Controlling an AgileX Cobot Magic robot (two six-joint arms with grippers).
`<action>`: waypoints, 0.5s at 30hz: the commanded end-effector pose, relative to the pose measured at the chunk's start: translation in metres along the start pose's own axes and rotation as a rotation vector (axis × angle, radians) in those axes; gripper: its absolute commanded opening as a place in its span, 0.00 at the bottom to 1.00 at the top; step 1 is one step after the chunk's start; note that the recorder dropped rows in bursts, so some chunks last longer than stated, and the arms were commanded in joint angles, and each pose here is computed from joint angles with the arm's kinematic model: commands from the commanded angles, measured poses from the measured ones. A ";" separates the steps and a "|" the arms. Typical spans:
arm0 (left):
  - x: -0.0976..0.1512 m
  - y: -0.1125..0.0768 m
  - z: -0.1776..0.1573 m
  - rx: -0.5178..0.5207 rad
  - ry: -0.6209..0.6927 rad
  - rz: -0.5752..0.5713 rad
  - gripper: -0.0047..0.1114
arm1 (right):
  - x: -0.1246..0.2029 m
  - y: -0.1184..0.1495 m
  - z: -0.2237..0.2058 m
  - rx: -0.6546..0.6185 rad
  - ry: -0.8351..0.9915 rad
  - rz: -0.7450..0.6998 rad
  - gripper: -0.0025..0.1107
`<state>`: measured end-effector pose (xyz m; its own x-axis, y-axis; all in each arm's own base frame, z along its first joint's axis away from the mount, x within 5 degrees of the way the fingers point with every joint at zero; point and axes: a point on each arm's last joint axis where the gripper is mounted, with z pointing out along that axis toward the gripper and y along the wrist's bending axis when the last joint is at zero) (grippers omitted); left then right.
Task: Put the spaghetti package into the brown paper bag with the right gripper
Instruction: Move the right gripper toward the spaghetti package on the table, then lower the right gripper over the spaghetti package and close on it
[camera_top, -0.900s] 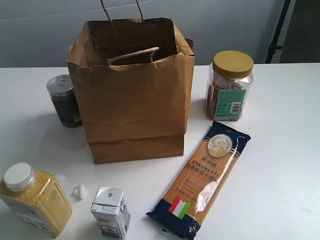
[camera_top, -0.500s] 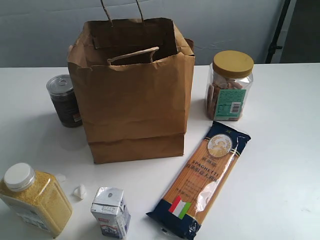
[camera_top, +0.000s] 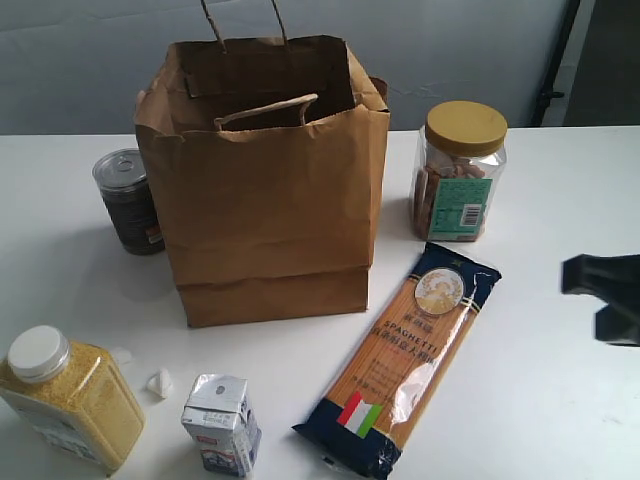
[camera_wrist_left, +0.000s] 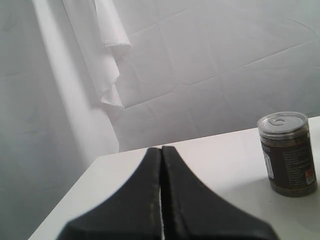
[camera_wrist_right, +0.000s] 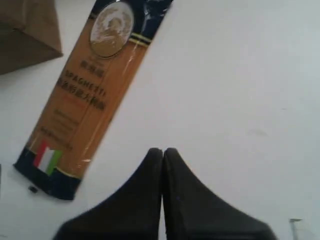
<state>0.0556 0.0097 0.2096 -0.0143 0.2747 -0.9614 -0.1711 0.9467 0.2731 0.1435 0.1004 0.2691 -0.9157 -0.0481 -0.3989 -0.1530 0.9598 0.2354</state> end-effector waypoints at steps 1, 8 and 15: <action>0.001 0.000 0.000 -0.002 -0.004 -0.008 0.04 | -0.003 0.032 0.031 -0.041 0.043 0.113 0.02; 0.001 0.000 0.000 -0.002 -0.004 -0.008 0.04 | -0.002 0.072 0.078 0.009 0.173 0.027 0.28; 0.001 0.000 0.000 -0.002 -0.004 -0.008 0.04 | -0.011 0.101 0.114 0.058 0.211 0.163 0.77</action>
<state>0.0556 0.0097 0.2096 -0.0143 0.2747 -0.9614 -0.1711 0.9467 0.2731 0.1740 0.2170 0.2022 -0.9863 0.0297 -0.1620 -0.0076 0.9742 0.2254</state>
